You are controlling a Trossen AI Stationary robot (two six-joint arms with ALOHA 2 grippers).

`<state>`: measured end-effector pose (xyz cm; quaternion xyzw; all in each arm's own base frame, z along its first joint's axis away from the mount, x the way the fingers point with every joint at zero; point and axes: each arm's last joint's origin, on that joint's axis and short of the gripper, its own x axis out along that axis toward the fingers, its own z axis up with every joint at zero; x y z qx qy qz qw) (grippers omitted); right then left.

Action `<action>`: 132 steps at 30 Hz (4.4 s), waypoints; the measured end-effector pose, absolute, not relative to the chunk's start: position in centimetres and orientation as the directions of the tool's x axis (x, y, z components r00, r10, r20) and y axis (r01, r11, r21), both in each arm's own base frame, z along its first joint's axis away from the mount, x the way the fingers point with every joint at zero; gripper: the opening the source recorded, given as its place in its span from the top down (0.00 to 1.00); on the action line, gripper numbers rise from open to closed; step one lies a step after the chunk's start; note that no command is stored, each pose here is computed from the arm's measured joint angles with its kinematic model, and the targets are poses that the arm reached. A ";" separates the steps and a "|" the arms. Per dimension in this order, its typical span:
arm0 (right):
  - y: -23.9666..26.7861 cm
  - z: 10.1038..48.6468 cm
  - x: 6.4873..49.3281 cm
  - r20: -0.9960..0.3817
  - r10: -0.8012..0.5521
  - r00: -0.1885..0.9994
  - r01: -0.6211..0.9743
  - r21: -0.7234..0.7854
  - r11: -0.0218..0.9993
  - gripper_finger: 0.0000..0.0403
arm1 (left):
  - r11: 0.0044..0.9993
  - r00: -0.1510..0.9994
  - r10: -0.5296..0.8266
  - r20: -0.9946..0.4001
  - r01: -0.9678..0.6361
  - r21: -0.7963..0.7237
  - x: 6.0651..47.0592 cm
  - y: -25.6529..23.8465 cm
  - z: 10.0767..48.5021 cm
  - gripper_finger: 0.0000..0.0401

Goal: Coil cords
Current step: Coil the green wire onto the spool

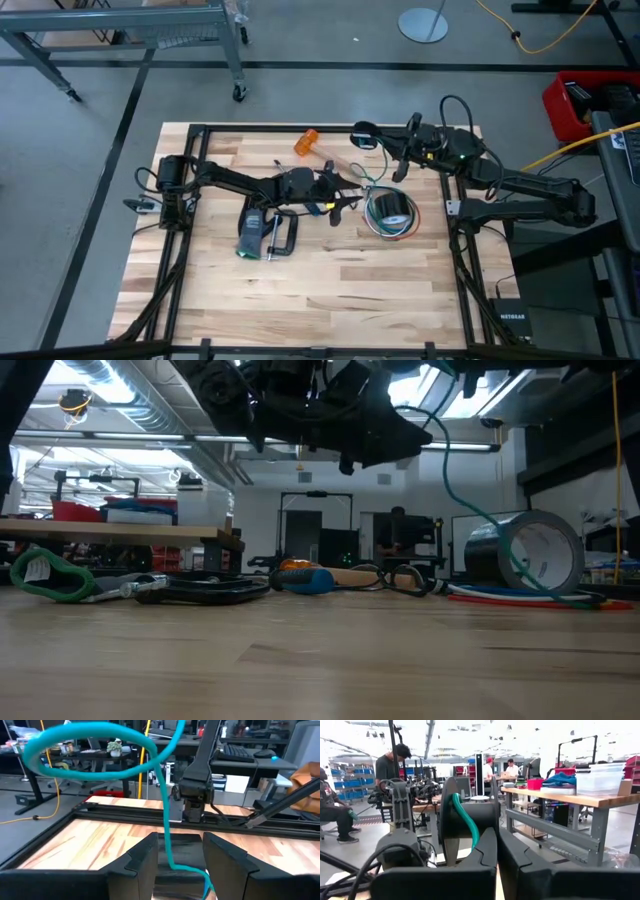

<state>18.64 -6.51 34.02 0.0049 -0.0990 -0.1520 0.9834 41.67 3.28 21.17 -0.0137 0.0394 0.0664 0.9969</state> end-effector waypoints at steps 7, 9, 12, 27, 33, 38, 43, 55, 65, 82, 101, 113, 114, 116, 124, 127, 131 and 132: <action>-6.4 34.7 18.5 0.265 -0.287 0.921 0.288 0.035 0.957 1.00 | 0.990 0.990 0.135 -0.045 -0.136 -0.023 41.7 3.4 21.5 0.63; -6.4 34.9 18.4 0.284 -0.284 0.916 0.287 0.034 0.957 1.00 | 0.990 0.990 0.136 -0.046 -0.137 -0.024 41.7 3.4 21.5 0.63; -6.4 35.1 18.4 0.305 -0.282 0.909 0.286 0.033 0.958 1.00 | 0.990 0.990 0.135 -0.049 -0.137 -0.024 41.7 3.4 21.5 0.63; -7.3 34.9 21.1 0.322 -0.255 0.912 0.261 0.023 0.965 1.00 | 0.990 0.990 0.134 -0.039 -0.135 -0.027 41.7 3.3 21.6 0.63; -7.6 35.5 22.2 0.329 -0.240 0.914 0.248 0.018 0.969 1.00 | 0.990 0.990 0.135 -0.039 -0.136 -0.027 41.7 3.3 21.6 0.63; -7.8 35.9 23.0 0.341 -0.209 0.916 0.220 0.006 0.975 1.00 | 0.990 0.990 0.135 -0.042 -0.136 -0.021 41.7 3.4 21.6 0.64; -7.8 35.9 23.1 0.336 -0.204 0.919 0.221 -0.014 0.975 1.00 | 0.990 0.989 0.135 -0.063 -0.136 -0.019 41.7 3.4 21.4 0.74; -7.2 37.2 20.0 0.299 -0.365 0.882 0.415 -0.122 0.902 1.00 | 0.984 0.974 0.150 -0.167 -0.163 -0.066 41.5 3.4 20.4 1.00; -6.4 38.1 15.6 0.238 -0.572 0.785 0.615 -0.188 0.765 1.00 | 0.980 0.957 0.159 -0.241 -0.184 -0.082 41.4 3.4 19.7 1.00; -4.5 39.8 8.8 0.329 -0.705 0.628 0.775 -0.185 0.604 1.00 | 0.941 0.835 0.093 -0.543 -0.252 -0.226 40.2 1.5 16.8 1.00; -4.1 39.5 7.5 0.313 -0.718 0.622 0.781 -0.188 0.595 1.00 | 0.921 0.827 0.118 -0.549 -0.299 -0.252 40.2 1.6 16.7 0.78; -4.1 38.5 7.5 0.217 -0.727 0.651 0.757 -0.245 0.605 1.00 | 0.945 0.839 0.121 -0.530 -0.261 -0.199 40.3 1.6 16.9 0.59; -4.1 38.4 7.6 0.203 -0.726 0.657 0.751 -0.255 0.609 1.00 | 0.948 0.839 0.121 -0.531 -0.257 -0.189 40.3 1.6 16.9 0.59; -4.1 38.0 7.7 0.172 -0.720 0.672 0.735 -0.266 0.623 1.00 | 0.947 0.835 0.137 -0.533 -0.269 -0.178 40.2 1.8 16.9 0.59; -3.8 37.2 8.2 0.100 -0.594 0.798 0.601 -0.203 0.773 1.00 | 0.920 0.890 0.242 -0.387 -0.337 -0.201 40.8 3.7 18.2 0.59; -3.8 37.1 8.7 0.088 -0.557 0.826 0.562 -0.208 0.800 1.00 | 0.927 0.946 0.252 -0.204 -0.296 -0.231 41.4 4.0 20.0 0.59; -4.0 37.0 9.3 0.075 -0.534 0.842 0.537 -0.212 0.816 1.00 | 0.953 0.970 0.244 -0.009 -0.241 -0.184 41.6 4.3 21.9 0.59; -4.0 37.0 9.5 0.072 -0.527 0.847 0.529 -0.214 0.821 1.00 | 0.959 0.971 0.237 0.016 -0.231 -0.167 41.6 4.3 22.1 0.59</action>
